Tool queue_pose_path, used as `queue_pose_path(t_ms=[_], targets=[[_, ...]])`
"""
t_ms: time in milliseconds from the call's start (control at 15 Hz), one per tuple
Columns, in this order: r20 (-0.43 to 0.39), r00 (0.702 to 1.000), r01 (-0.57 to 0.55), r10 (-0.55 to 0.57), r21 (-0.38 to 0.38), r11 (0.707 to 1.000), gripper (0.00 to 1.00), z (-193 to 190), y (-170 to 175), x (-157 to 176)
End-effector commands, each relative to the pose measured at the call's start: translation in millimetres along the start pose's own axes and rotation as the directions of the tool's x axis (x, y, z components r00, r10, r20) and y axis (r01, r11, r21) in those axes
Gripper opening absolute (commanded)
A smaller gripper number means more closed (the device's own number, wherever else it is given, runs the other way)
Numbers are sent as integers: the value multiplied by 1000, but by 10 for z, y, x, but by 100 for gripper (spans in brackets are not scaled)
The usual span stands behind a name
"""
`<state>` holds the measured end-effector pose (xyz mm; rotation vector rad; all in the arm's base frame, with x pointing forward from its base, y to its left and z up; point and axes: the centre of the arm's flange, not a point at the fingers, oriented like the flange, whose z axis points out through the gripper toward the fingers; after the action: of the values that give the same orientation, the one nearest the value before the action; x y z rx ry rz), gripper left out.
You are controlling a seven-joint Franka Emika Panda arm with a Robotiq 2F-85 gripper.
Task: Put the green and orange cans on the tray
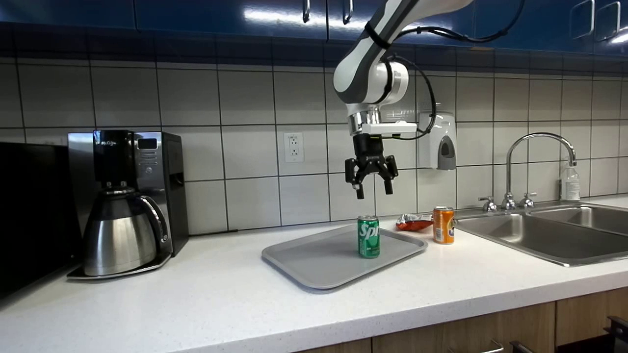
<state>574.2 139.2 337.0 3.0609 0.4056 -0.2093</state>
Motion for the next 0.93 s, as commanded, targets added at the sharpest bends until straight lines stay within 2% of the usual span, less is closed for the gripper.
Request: queue_pose_path(t_ms=[0, 200, 867], targets=[[7, 999, -38, 38, -13, 999, 100, -133, 156, -284], [12, 997, -75, 75, -13, 997, 100, -96, 341, -410], [5, 970, -243, 243, 9, 970, 100, -76, 1376, -674]])
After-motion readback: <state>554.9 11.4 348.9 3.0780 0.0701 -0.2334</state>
